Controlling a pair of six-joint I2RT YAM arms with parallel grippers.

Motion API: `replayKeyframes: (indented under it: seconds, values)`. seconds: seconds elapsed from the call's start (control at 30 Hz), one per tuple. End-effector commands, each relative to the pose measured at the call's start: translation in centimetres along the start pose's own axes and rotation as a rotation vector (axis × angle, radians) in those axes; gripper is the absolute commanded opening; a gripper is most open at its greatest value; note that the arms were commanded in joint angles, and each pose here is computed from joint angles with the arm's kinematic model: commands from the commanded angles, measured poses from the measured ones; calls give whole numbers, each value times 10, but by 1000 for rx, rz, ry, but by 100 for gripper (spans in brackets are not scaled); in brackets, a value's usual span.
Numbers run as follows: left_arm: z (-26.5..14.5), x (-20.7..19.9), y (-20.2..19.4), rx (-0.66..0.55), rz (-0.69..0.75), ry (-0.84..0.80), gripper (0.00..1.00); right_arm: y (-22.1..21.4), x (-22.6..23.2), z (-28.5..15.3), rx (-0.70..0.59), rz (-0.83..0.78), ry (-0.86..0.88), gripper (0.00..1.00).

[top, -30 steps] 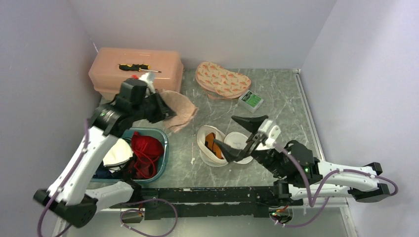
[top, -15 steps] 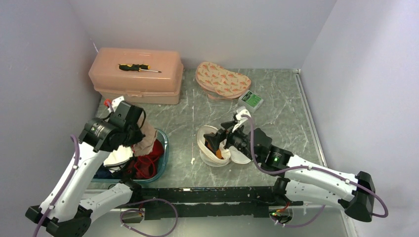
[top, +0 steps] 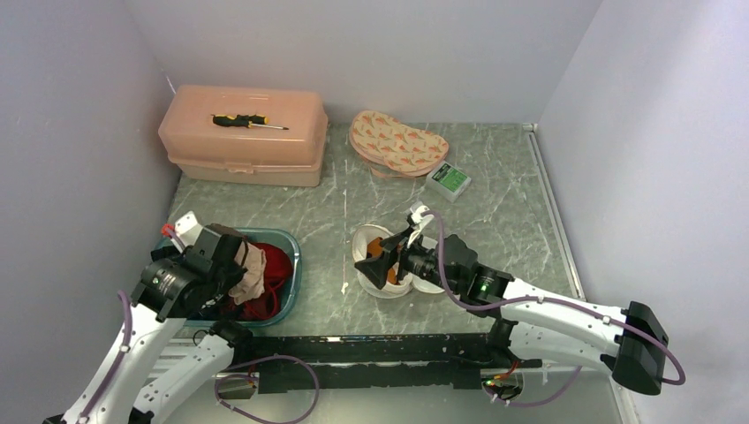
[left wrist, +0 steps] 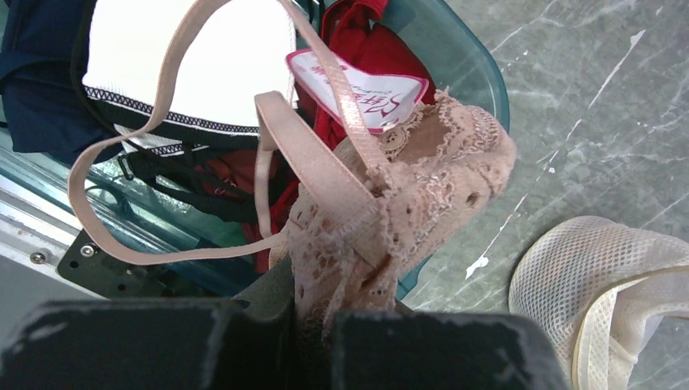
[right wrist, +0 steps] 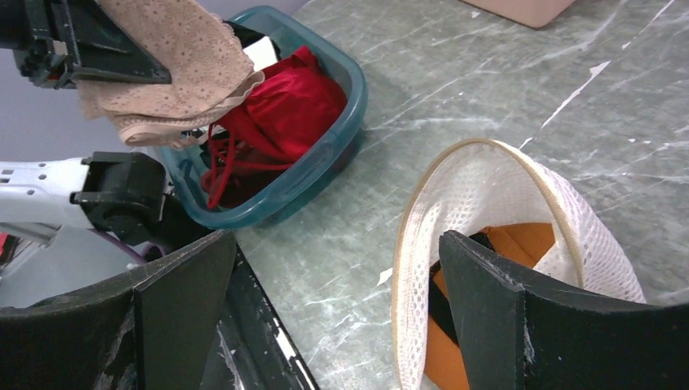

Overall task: Unzip the laundry bag and remove the bra
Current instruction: Place the bra in the bin.

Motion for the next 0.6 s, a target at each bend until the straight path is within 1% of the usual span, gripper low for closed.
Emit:
replayKeyframes:
  seconds: [0.0,0.07,0.17,0.23,0.27,0.4,0.47,0.57]
  values:
    - [15,-18,-1,-40,-77,-57,3,6,5,-2,-62,25,56,100]
    - [16,-23,1,-53,-76,-71,5,5,4,-4,-66,25,56,100]
    - [15,-24,8,-109,-88,-92,11,1,3,-7,-68,26,56,100]
    - [19,-28,12,-123,-80,-79,11,-2,3,-7,-67,31,57,100]
    - [23,-31,13,-107,-65,-73,11,-4,3,-6,-69,34,57,100]
    - [38,-44,22,-52,-89,-105,10,-4,5,-4,-61,34,83,100]
    - [39,-41,29,-47,-116,-105,11,-3,5,-5,-64,27,82,100]
    - [43,-26,36,-42,-156,-63,13,-4,3,-9,-72,16,70,100]
Point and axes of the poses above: each gripper's point midway between its finger pads, its own z axis out along the fingers, its own x axis along the line the jaws close on, y = z × x, the point moved 10 cm from there along -z, back along the fingers, and after that the axes turned 14 degrees about -z, right-handed, at the moved point
